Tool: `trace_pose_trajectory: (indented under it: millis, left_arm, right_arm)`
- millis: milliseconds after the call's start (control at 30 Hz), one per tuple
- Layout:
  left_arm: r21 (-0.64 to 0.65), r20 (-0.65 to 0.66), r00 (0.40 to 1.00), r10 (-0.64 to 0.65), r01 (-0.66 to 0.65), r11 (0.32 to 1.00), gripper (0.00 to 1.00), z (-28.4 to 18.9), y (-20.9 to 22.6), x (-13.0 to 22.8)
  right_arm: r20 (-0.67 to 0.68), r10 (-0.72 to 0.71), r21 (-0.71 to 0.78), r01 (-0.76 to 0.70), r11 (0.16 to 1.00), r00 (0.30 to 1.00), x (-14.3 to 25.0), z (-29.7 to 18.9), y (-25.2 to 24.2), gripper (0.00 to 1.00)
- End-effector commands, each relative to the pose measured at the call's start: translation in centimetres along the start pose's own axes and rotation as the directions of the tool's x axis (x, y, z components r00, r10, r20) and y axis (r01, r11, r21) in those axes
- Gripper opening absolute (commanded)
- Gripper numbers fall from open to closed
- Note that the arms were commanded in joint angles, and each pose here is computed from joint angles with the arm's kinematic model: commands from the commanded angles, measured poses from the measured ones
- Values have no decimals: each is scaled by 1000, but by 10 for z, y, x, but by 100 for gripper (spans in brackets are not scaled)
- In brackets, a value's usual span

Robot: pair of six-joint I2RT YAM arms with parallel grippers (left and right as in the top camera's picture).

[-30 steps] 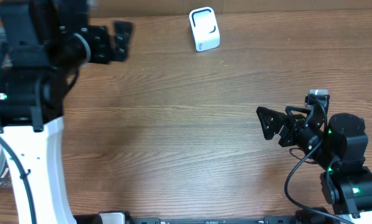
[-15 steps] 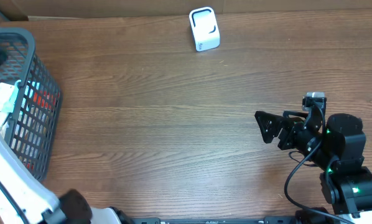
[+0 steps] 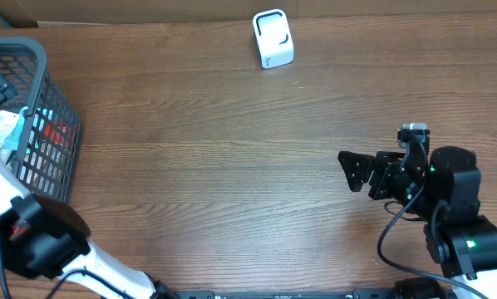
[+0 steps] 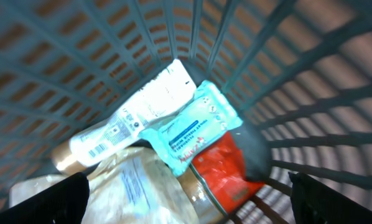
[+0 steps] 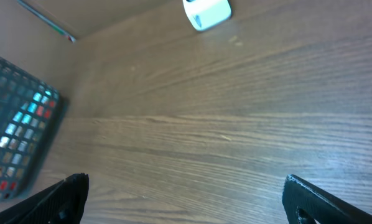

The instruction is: Scan the item barcode

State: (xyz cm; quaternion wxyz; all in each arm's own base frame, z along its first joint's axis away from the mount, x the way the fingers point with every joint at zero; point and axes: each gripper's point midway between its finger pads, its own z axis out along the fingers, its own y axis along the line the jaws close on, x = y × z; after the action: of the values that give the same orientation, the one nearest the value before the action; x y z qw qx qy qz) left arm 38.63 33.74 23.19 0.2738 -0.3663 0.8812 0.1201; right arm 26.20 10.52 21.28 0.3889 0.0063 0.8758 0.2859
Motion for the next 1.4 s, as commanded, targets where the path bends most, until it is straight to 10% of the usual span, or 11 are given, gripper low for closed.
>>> trace_pose_trajectory:
  millis: [0,567,733,933,1367]
  left_arm:
    - [27,-35,990,136,-135,990,94,37,-5,4]
    - [103,-127,929,347,-335,937,91,165,-16,45]
    - [117,-173,921,348,-332,936,70,188,-17,63]
    - [118,-212,913,348,-329,937,4,194,-14,74]
    - [-82,-153,975,159,-172,982,4,116,12,33]
  right_arm:
    - [-3,-34,1,34,999,999,-6,1,0,100]
    - [-108,17,39,-13,999,994,10,24,-16,100]
    - [-119,23,44,-18,999,993,11,27,-18,100]
    - [-109,18,40,-14,999,994,9,27,-17,100]
    - [-104,19,38,-16,999,994,7,28,-17,100]
